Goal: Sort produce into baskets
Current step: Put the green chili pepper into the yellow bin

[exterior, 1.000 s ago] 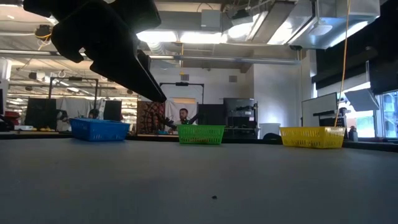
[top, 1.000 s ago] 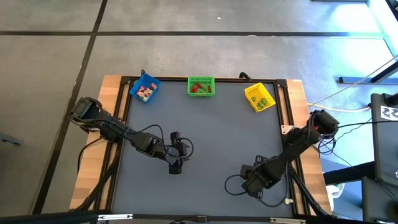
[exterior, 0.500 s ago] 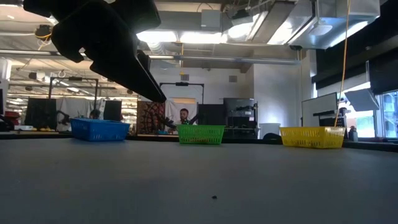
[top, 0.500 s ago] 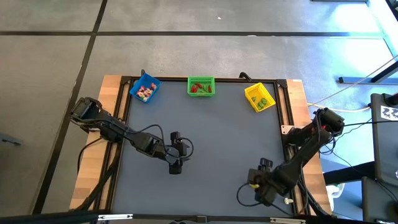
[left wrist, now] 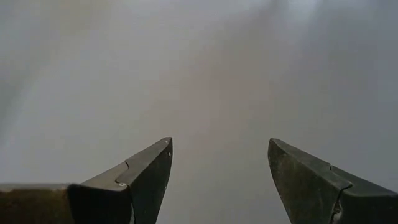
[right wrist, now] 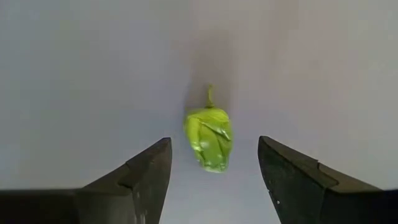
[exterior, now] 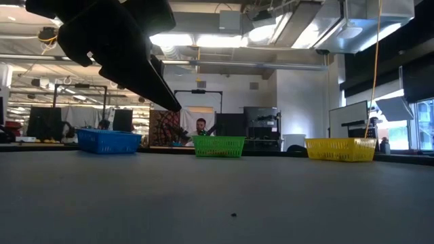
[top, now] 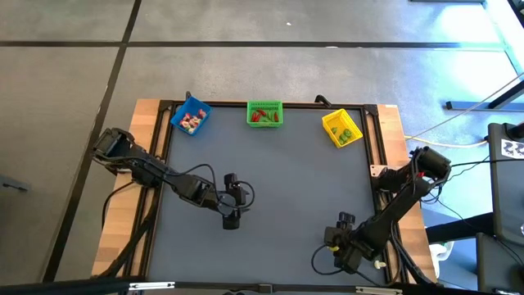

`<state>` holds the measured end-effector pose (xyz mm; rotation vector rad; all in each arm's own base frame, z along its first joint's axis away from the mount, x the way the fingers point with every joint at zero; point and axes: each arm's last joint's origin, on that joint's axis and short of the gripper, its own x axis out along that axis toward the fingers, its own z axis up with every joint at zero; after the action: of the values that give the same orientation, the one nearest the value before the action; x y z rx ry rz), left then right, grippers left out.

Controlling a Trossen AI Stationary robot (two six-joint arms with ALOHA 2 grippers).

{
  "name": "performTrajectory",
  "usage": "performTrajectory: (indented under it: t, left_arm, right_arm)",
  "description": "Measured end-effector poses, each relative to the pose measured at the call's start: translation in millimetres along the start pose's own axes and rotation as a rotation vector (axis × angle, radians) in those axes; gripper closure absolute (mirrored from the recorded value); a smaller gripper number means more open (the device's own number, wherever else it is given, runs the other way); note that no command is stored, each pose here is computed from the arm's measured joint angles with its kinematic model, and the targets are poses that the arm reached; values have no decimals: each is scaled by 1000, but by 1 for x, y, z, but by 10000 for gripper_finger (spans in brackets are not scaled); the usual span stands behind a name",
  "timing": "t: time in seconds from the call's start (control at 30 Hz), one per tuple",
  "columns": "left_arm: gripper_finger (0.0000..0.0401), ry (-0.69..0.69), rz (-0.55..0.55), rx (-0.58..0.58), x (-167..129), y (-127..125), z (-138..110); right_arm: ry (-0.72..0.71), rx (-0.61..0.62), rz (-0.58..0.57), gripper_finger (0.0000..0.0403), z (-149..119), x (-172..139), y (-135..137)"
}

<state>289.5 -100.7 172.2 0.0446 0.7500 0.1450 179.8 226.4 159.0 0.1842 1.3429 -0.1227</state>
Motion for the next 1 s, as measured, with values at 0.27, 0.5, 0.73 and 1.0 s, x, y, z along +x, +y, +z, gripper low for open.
performTrajectory:
  t: [0.27, 0.5, 0.73, 1.0]
  left_arm:
    - [141, -6, -2, 2, 0, 0, 1]
    - [141, -8, -3, 17, 0, 0, 1]
    - [141, -6, -2, 21, 0, 0, 1]
    - [141, -62, -28, 9, -16, -1, 13]
  right_arm:
    - [-1, -45, -43, 217, -1, 16, 3]
    - [-45, -46, -49, 340, 1, 19, 5]
    - [-97, -34, -55, 382, 3, 18, 5]
    - [-181, -5, -67, 376, 24, 10, 7]
